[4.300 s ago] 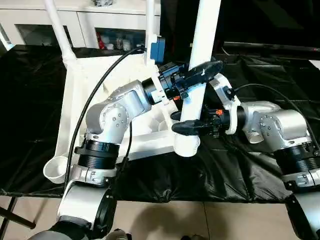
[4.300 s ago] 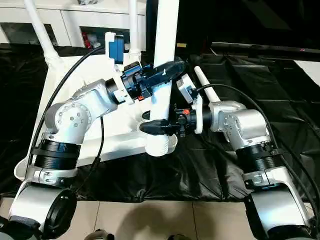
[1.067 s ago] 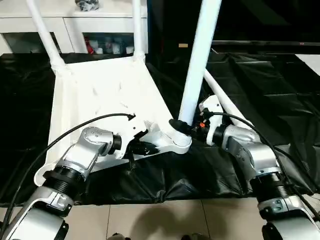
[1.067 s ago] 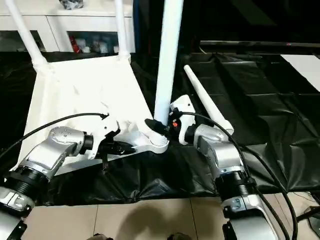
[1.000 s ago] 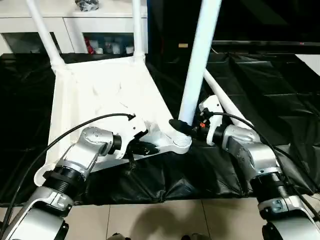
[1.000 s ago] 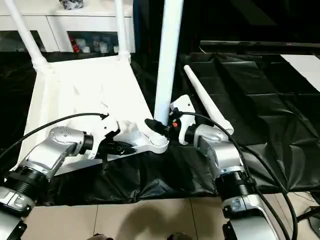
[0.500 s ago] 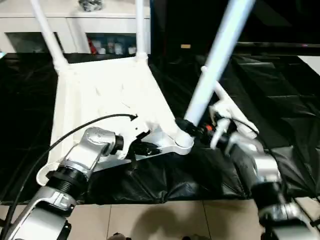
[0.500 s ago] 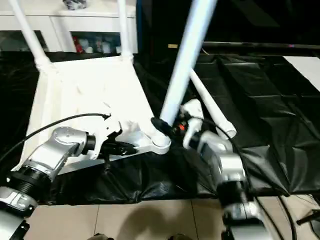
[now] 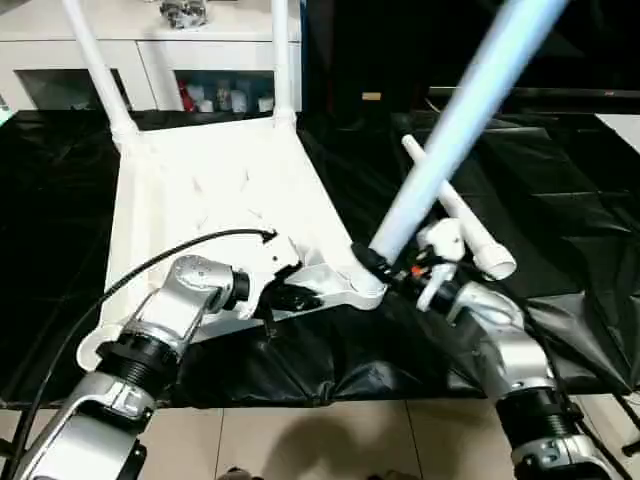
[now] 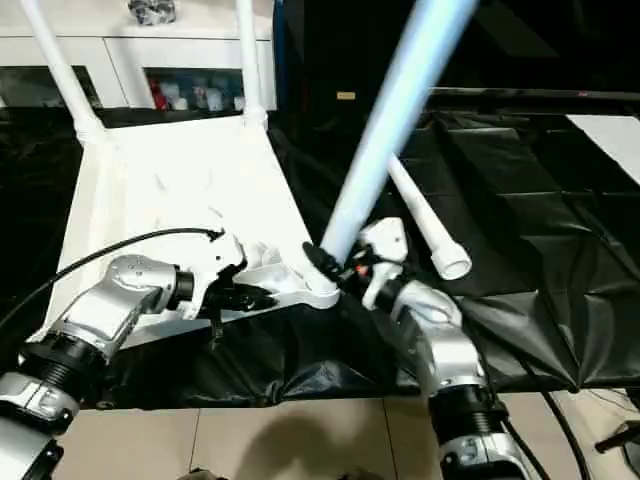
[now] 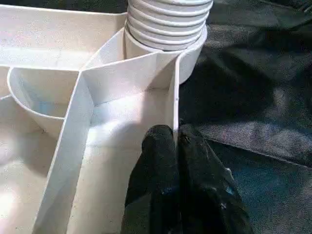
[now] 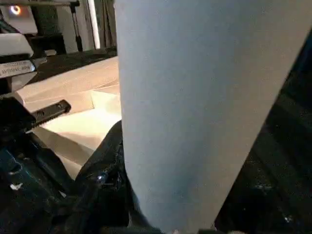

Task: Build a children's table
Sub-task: Insert table leg to table base

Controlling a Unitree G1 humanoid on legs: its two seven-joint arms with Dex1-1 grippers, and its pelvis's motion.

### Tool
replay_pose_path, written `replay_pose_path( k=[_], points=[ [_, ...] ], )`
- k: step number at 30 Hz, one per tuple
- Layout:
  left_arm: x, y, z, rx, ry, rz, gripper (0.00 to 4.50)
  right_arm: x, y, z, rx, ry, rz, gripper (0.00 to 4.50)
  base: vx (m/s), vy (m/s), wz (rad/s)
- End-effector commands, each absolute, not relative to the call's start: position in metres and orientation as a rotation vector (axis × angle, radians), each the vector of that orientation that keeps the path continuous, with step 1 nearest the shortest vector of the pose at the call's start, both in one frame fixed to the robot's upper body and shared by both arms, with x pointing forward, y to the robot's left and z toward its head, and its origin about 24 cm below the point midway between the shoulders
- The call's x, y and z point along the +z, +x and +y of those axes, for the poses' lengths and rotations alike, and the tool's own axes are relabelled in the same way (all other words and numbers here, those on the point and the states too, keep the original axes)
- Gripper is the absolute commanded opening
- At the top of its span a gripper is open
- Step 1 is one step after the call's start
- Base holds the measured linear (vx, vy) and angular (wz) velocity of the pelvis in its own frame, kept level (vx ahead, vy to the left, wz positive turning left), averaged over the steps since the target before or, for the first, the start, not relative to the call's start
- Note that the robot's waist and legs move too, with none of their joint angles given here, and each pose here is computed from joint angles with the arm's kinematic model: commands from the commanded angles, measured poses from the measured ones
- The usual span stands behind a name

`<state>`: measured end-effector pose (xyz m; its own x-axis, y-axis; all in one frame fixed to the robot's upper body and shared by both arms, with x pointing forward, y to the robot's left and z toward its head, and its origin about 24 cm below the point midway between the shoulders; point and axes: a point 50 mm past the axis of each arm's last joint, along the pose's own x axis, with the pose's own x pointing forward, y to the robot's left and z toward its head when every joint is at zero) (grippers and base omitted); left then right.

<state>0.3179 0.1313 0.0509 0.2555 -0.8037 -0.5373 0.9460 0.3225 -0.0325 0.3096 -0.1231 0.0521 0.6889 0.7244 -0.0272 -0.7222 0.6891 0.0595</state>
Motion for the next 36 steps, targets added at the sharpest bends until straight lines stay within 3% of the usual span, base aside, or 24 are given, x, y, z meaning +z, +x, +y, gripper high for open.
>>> replay_pose_path(
  k=[1,14,26,30,36],
  points=[
    [0.056,0.321,0.131,-1.217,0.333,0.492,0.0,0.032,0.304,-0.127,0.794,0.02,0.168,1.89,0.0,0.0,0.0],
    [0.059,0.314,0.131,-1.331,0.378,0.498,0.0,0.034,0.313,-0.115,1.035,0.013,0.29,1.89,0.0,0.0,0.0],
    [0.071,0.314,0.14,-1.49,0.454,0.517,0.0,0.033,0.295,-0.118,1.266,0.019,0.325,1.89,0.0,0.0,0.0],
    [0.072,0.312,0.148,-1.572,0.469,0.577,0.0,0.029,0.283,-0.114,1.373,0.009,0.348,1.89,0.0,0.0,0.0],
    [0.073,0.316,0.153,-1.554,0.492,0.602,0.0,0.025,0.278,-0.108,1.41,-0.007,0.354,1.89,0.0,0.0,0.0]
  ],
)
